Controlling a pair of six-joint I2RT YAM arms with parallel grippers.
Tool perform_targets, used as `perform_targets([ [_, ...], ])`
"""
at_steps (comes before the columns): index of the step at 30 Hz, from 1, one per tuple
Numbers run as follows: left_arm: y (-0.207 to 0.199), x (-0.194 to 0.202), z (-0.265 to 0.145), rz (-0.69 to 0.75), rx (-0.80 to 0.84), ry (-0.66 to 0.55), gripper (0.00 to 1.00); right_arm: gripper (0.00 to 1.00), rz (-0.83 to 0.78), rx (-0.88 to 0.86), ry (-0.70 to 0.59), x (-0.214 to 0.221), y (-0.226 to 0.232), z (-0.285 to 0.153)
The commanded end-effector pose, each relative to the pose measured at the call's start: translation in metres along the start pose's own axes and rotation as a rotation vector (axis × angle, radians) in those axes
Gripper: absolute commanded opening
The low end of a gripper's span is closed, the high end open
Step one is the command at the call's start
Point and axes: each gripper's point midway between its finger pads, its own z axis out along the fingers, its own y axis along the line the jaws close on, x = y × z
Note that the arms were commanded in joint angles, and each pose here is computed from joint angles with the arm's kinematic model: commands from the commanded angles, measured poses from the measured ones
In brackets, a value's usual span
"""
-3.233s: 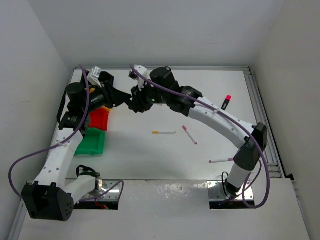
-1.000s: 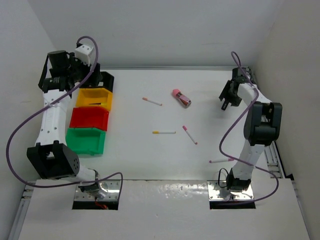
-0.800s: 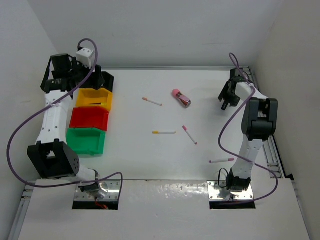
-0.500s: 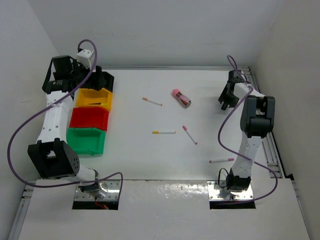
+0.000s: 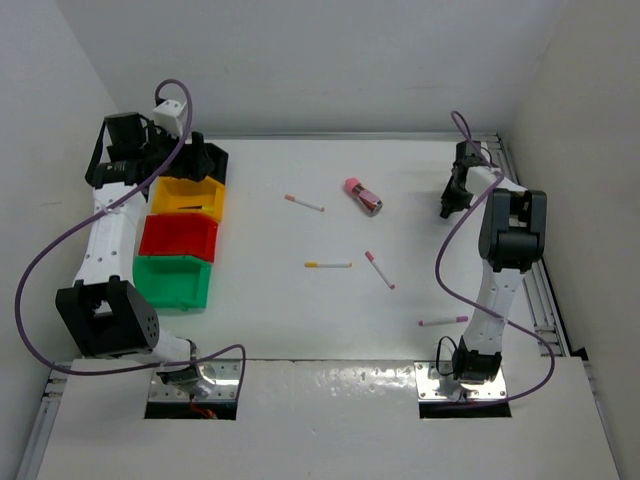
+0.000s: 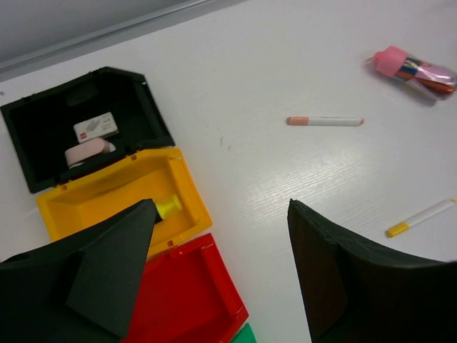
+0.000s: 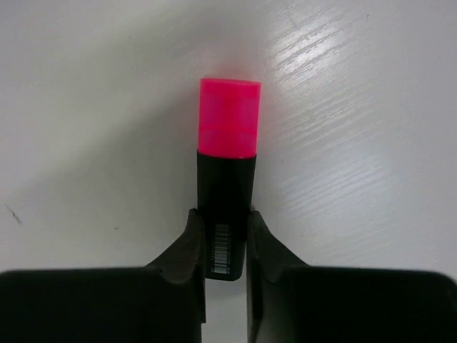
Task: Sort the stationery into containers
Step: Pick up the pen from the center of the board, then place the pen in the storage box.
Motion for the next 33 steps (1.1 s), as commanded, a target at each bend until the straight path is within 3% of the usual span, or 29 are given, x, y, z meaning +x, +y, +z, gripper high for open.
perform_targets([
  [1, -0.014, -0.03, -0.013, -0.002, 0.071, -0.111, 0.81, 0.0, 0.009, -0.047, 0.024, 0.002, 0.003, -0.005],
  [4, -0.035, -0.044, -0.026, 0.013, 0.182, -0.198, 0.81, 0.0, 0.026, -0.224, 0.051, 0.006, 0.025, -0.034],
  [7, -0.059, -0.063, -0.051, 0.05, 0.237, -0.316, 0.81, 0.0, -0.002, -0.395, 0.005, 0.0, 0.052, -0.083],
  [9, -0.071, -0.067, -0.058, -0.01, 0.266, -0.342, 0.81, 0.0, -0.071, -0.492, -0.077, -0.007, 0.073, -0.129],
  [15, -0.106, -0.03, -0.062, -0.105, 0.357, -0.28, 0.79, 0.0, -0.253, -0.746, -0.303, 0.001, 0.137, -0.262],
  [20, -0.137, -0.038, -0.077, -0.261, 0.429, -0.312, 0.79, 0.0, -0.442, -0.898, -0.419, 0.041, 0.193, -0.346],
  [25, -0.165, -0.067, -0.092, -0.328, 0.473, -0.381, 0.77, 0.0, -0.537, -0.957, -0.504, 0.073, 0.231, -0.39],
  [33, -0.207, -0.062, -0.066, -0.454, 0.559, -0.317, 0.72, 0.0, -0.609, -0.996, -0.543, 0.102, 0.275, -0.419],
])
